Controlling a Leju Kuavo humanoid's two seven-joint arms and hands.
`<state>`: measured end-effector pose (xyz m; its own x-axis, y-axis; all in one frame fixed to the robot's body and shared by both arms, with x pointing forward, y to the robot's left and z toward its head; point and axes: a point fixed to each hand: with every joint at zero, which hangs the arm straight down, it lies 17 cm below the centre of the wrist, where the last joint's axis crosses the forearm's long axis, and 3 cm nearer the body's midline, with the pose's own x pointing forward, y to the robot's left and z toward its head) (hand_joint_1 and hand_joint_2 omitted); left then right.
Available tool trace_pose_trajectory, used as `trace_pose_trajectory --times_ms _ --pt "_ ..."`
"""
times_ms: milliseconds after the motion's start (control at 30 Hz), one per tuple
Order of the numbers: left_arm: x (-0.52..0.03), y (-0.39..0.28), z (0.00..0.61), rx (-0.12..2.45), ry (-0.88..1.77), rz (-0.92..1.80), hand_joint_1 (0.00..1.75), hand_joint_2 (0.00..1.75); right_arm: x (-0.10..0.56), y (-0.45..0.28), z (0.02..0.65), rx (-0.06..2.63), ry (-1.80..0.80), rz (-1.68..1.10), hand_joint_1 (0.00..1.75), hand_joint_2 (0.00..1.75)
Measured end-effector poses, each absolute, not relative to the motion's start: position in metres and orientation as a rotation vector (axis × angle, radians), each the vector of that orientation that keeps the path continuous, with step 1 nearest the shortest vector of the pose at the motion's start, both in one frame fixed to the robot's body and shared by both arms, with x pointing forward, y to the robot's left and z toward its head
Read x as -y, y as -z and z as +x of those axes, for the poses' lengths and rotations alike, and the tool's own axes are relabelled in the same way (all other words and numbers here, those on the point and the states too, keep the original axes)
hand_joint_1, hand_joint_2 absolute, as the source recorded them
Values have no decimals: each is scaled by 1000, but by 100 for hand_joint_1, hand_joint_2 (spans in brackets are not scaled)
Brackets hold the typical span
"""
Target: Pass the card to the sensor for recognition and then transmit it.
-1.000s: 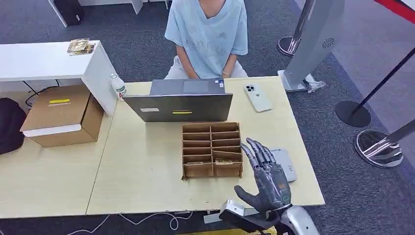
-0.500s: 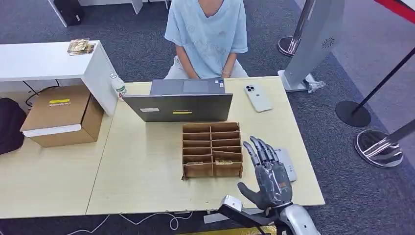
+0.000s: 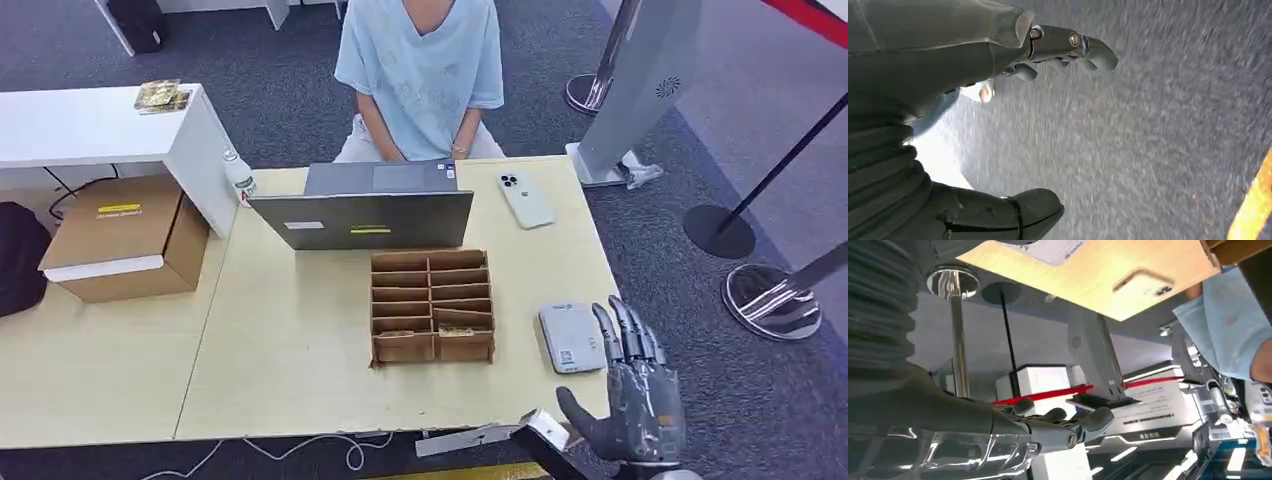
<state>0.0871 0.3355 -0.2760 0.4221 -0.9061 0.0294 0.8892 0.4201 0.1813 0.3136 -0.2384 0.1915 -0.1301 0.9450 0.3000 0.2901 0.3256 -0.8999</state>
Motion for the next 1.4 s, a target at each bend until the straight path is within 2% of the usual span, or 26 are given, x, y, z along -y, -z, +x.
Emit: trace_pose_trajectory --times_ms 167,333,533,1167,1400 --pt "-342 278 76 117 1128 162 0 175 231 -207 322 1697 -875 -1161 0 175" --pt "-343 280 54 76 1024 161 0 175 194 -201 341 1801 -956 -1106 0 175" --pt "-342 282 44 56 986 163 0 175 157 -193 360 1803 -1037 -1075 0 175" --pt "-343 282 43 61 1025 164 0 175 134 -187 356 1798 -1096 -1052 0 175" --pt "-342 282 43 62 996 159 0 175 123 -181 352 1812 -1121 -1019 9 175"
